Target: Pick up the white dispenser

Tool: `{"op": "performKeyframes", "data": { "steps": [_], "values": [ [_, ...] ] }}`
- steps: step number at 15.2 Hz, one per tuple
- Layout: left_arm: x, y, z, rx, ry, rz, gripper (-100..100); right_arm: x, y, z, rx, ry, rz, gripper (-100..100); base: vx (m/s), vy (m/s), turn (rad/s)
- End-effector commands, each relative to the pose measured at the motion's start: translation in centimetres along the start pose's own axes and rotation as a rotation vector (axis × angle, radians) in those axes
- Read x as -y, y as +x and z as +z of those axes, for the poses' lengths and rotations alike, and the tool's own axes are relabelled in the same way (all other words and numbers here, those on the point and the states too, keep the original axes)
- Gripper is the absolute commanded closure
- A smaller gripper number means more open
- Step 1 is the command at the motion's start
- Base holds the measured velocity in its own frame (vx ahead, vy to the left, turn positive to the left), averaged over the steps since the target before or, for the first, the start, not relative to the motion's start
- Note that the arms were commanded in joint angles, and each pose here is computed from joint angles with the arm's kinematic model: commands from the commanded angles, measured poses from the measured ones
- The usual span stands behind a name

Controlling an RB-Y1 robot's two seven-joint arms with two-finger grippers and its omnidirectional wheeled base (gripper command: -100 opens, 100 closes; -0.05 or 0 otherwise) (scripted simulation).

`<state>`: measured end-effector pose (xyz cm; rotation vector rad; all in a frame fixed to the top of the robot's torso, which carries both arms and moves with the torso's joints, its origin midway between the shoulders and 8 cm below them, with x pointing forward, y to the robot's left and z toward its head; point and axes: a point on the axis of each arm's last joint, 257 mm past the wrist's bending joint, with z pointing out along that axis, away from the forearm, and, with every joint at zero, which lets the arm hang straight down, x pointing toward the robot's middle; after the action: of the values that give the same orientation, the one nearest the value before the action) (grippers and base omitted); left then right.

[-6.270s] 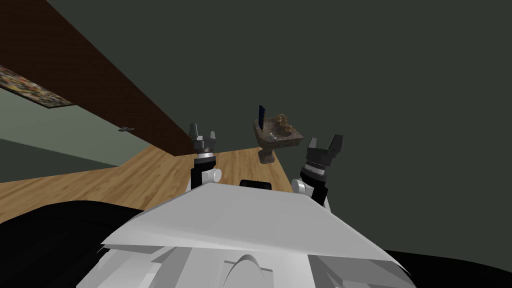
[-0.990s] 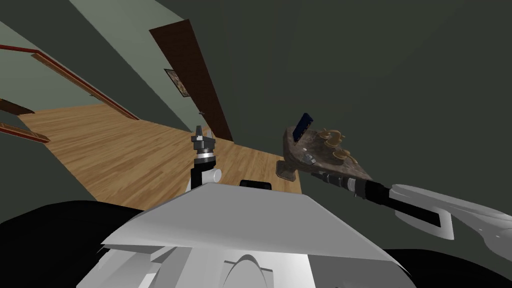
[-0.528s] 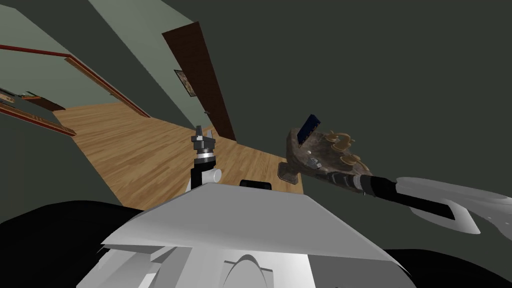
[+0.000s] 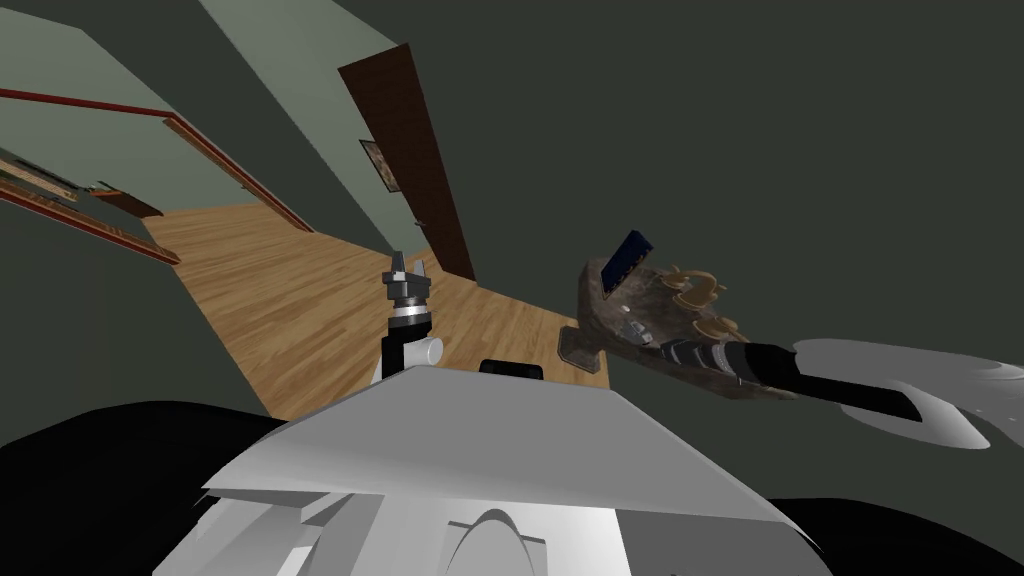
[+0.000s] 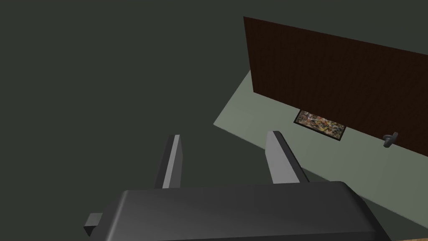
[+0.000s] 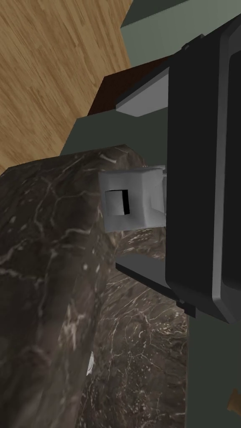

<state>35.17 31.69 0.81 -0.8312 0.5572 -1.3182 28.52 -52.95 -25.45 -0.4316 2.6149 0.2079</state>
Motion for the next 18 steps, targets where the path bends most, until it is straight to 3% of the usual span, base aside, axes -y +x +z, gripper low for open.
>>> {"op": "performKeyframes", "data": {
  "steps": [1, 10, 13, 17, 18],
  "values": [
    [0.0, 0.0, 0.0, 0.000, 0.000, 0.000, 0, 0.5, 0.0, -0.2, -0.022, 0.011, -0.015, -100, 0.010, 0.014, 0.097],
    [0.0, 0.0, 0.0, 0.000, 0.000, 0.000, 0, 2.5, -0.6, -1.2, -0.111, 0.058, -0.094, -100, 0.015, 0.024, 0.087],
    [0.0, 0.0, 0.0, 0.000, 0.000, 0.000, 0, 2.7, 1.9, -0.9, -0.110, 0.069, -0.073, -100, 0.033, 0.006, 0.109],
    [0.0, 0.0, 0.0, 0.000, 0.000, 0.000, 0, 2.7, 2.4, -0.9, -0.109, 0.070, -0.070, -100, 0.029, -0.001, 0.030],
    [0.0, 0.0, 0.0, 0.000, 0.000, 0.000, 0, 2.7, 3.6, -0.7, -0.108, 0.075, -0.058, -100, 0.019, 0.006, 0.077]
  ]
}}
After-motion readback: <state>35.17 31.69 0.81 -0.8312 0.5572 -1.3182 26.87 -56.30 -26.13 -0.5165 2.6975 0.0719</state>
